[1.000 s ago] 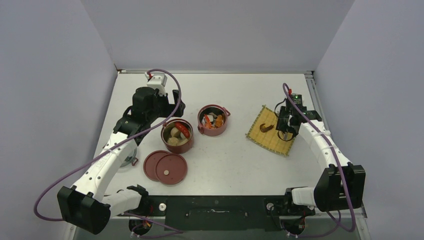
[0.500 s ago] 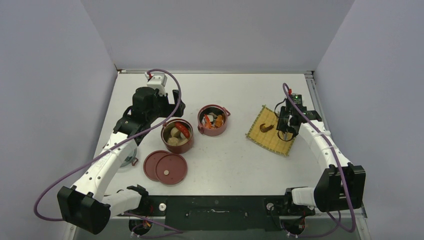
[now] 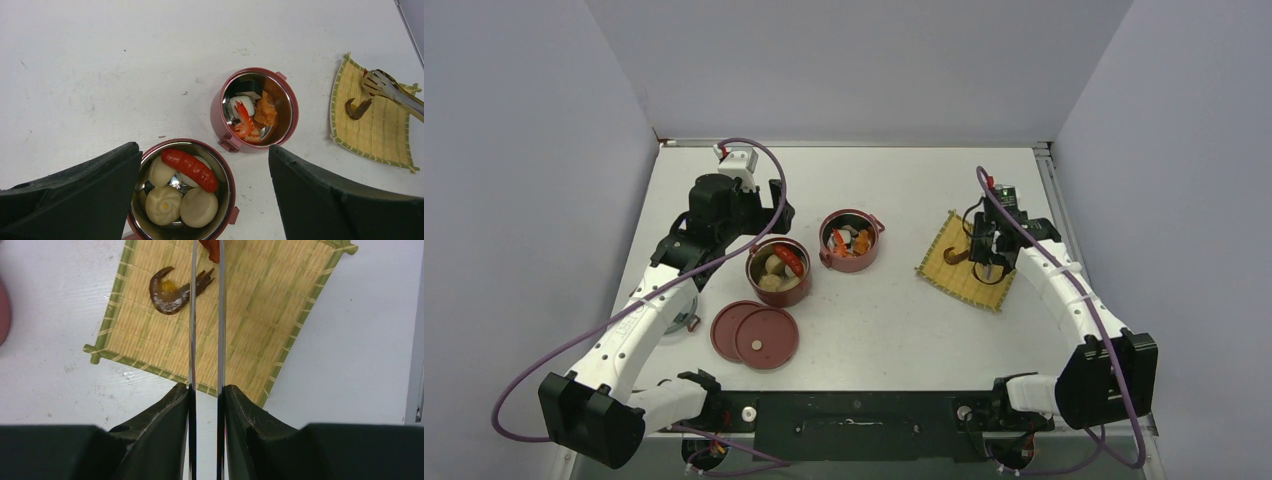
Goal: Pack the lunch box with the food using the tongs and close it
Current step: Pick up the fake food from the plate.
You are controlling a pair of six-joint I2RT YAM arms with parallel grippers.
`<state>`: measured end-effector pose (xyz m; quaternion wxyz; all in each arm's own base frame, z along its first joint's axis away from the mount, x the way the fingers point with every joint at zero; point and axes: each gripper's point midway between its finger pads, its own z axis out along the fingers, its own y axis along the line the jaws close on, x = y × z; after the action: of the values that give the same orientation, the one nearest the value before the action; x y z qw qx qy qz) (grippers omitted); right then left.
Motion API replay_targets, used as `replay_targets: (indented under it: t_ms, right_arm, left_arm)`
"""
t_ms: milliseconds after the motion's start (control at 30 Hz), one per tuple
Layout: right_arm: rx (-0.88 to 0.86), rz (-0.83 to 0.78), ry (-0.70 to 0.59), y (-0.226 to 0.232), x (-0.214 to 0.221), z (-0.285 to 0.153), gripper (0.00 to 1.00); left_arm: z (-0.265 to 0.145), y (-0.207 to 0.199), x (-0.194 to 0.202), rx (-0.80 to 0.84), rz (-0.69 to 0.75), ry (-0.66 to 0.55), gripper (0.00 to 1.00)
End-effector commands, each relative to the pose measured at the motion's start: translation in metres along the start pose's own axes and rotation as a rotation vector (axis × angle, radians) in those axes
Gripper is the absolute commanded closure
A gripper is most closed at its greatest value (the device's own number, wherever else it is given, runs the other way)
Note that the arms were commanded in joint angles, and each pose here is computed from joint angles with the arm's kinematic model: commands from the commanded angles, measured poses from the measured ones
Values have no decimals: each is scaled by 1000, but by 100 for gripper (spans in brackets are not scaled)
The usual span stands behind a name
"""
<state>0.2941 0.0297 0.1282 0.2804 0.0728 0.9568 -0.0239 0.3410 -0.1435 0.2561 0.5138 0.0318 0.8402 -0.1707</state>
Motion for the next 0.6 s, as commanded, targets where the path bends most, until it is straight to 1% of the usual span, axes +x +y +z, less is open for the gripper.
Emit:
replay_targets:
  t_ms: [0, 100, 233, 333, 433, 567]
  right_arm:
    - [-47, -9, -152, 18, -39, -40, 93]
    - [-116, -22, -188, 39, -47, -58, 93]
    - [-257, -31, -238, 72, -57, -81, 93]
    - [-365, -69, -261, 103, -57, -96, 93]
    - [-418, -146, -278, 135, -52, -108, 93]
    - [-431, -220, -295, 163, -48, -116, 92]
  left_arm:
    - [-5, -10, -19, 37, -9, -67, 1]
    - [-5, -10, -18, 36, -9, -66, 1]
    - [-6, -10, -19, 37, -11, -69, 1]
    - [-6, -10, -19, 39, -11, -69, 1]
    - [-6, -11, -19, 39, -10, -69, 2]
    - [-6, -10, -19, 35, -9, -71, 2]
